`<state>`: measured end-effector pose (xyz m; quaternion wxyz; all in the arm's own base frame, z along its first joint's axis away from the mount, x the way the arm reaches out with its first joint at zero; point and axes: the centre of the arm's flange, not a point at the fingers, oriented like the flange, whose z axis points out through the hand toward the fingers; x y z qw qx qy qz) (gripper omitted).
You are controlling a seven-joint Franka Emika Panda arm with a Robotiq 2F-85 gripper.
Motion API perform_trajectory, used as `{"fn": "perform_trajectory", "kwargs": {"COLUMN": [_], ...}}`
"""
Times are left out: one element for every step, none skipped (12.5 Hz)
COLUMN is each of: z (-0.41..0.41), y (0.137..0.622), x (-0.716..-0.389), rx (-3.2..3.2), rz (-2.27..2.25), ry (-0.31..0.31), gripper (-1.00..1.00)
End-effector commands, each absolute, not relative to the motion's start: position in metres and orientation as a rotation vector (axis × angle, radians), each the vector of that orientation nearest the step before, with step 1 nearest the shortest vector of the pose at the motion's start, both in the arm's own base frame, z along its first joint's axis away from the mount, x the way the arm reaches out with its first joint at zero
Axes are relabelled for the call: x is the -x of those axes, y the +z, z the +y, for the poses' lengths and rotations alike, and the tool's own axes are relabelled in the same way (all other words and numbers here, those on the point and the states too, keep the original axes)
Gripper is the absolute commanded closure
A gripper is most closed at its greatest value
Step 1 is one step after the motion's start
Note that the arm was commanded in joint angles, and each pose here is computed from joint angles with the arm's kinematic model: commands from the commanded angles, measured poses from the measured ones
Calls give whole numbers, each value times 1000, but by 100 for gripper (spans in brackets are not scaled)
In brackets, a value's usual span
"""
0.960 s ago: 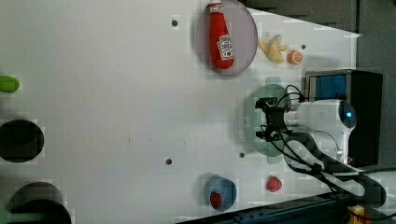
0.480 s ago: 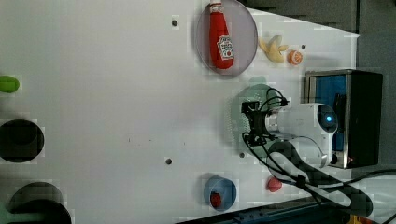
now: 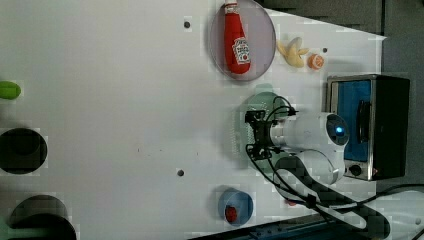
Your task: Drag strainer right to left.
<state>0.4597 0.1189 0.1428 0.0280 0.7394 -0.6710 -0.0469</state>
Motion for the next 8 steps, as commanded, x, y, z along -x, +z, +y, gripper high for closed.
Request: {"fn": "perform_trajectory", "kwargs": {"z": [182, 194, 205, 216, 227, 238, 248, 258], "y": [151, 151, 149, 149, 150, 151, 151, 153], "x": [-463, -465, -466, -467, -469, -470, -470, -471], "rx": [-2235, -2245, -2247, -2254, -2268, -2279, -2266, -2256], "rz": [-2157, -2158, -2154, -2148, -2148, -2147, -2157, -2171], "ry": [-181, -192, -209, -221, -226, -233, -244, -248], "gripper": [-100, -100, -100, -100, -100, -100, -100, -100]}}
